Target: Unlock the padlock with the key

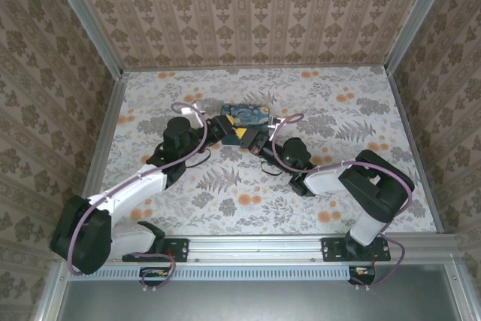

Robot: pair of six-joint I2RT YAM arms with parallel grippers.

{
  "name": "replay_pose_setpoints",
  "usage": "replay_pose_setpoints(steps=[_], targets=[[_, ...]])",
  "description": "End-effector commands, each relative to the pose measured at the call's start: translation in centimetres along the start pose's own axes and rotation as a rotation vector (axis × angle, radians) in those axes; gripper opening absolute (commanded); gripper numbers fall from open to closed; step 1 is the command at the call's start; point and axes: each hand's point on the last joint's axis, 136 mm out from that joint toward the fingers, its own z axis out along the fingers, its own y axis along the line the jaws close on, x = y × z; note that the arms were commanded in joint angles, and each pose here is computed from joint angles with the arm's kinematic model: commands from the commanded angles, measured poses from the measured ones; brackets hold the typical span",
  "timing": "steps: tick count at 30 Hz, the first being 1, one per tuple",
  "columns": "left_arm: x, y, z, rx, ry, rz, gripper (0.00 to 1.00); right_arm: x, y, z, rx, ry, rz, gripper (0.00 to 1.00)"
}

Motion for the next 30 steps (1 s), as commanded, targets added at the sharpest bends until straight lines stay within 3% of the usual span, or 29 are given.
replay_pose_setpoints(steps=[1,7,13,22,30], targets=[[-2.3,-0.3,-1.5,-0.024,-0.063,0.008,0.54,-2.2,0.1,-1.1,0.007,-0.082,0.007,0.00],[-2.3,1.4,-3.7,-0.118,-0.039,0.052,0.80,-3.7,-1.4,-1.8,0.039,-0.068,0.037,0.00],[0.4,3.8,-3.7,-0.185,0.091,0.151,0.91,-5.7,-3.7,-0.8,0.152,0.014,0.029,0.00],[7.2,7.0,-1.2,-0.273,0.346,0.412,0.95,-7.5,-6.7,2.5,0.250,0.127,0.032,0.00],[9.6,10.7,1.7,-0.303,0.407,0.471,0.96,-7.4,-9.0,5.3,0.248,0.177,0.099,0.00]])
